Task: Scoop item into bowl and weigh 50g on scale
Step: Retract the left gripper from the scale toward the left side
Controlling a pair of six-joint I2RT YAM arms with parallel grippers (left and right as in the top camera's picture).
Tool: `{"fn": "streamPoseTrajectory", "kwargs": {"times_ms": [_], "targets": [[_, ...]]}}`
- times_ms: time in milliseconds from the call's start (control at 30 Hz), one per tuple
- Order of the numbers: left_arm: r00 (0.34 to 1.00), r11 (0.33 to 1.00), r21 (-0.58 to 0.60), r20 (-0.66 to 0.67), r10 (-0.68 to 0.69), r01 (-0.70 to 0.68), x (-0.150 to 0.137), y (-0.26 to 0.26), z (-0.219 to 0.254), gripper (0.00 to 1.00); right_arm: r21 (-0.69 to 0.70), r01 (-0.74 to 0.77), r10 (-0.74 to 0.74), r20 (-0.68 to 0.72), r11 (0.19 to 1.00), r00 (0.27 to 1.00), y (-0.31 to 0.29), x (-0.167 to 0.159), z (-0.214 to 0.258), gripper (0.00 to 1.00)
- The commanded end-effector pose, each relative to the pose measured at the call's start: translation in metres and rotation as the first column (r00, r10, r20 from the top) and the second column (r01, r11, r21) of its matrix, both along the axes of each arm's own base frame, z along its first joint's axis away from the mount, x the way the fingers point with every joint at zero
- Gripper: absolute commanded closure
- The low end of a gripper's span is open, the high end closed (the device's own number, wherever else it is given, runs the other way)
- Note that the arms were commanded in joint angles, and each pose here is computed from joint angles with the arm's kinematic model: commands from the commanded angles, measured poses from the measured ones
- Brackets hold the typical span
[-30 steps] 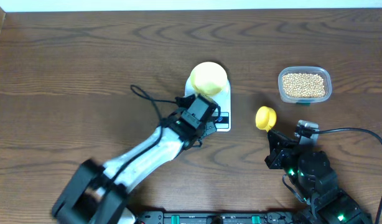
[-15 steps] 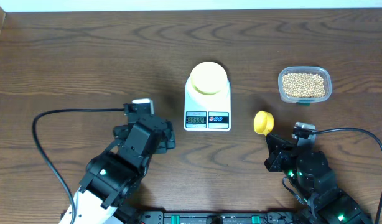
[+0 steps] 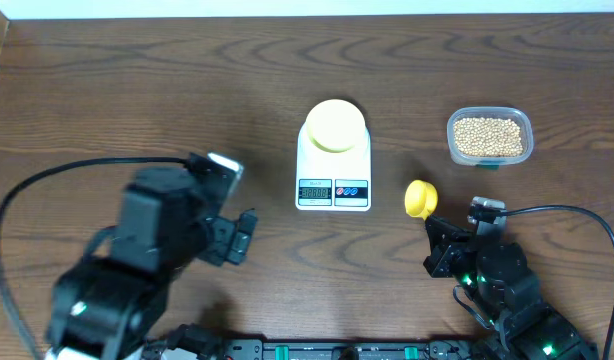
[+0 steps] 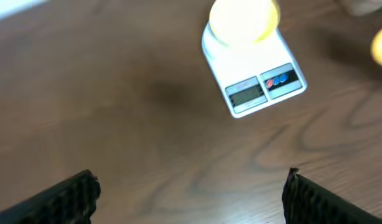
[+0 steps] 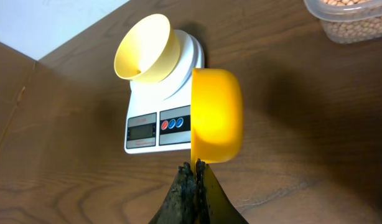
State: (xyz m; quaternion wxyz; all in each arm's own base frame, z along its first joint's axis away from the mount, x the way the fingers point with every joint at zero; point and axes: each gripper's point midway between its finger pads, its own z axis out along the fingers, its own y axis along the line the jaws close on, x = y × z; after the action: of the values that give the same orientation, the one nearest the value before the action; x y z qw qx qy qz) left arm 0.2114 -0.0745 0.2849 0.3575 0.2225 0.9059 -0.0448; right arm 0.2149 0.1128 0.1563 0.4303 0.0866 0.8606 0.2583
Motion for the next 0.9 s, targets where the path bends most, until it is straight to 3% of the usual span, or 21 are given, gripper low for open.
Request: {"fn": "streamPoseTrajectory", "kwargs": {"times_ms": [0, 467, 867], "targets": [[0.992, 0.992, 0.012, 0.017, -0.127, 0.127, -0.007, -0.007, 0.007, 0.04, 0.031, -0.021, 0.021, 0.0, 0.999, 1.0, 0.005, -0.001, 0.004, 0.99], [0.993, 0.993, 0.047, -0.044, -0.105, 0.108, -0.014, 0.001, -0.004, 0.04, 0.112, -0.129, 0.125, 0.035, 0.985, 0.991, 0.027, -0.005, 0.019, 0.99], [0.946, 0.946, 0.07, -0.097, -0.309, 0.317, -0.019, -0.016, -0.015, 0.04, 0.098, -0.125, 0.126, 0.002, 0.987, 0.992, 0.025, -0.009, 0.011, 0.99]]}}
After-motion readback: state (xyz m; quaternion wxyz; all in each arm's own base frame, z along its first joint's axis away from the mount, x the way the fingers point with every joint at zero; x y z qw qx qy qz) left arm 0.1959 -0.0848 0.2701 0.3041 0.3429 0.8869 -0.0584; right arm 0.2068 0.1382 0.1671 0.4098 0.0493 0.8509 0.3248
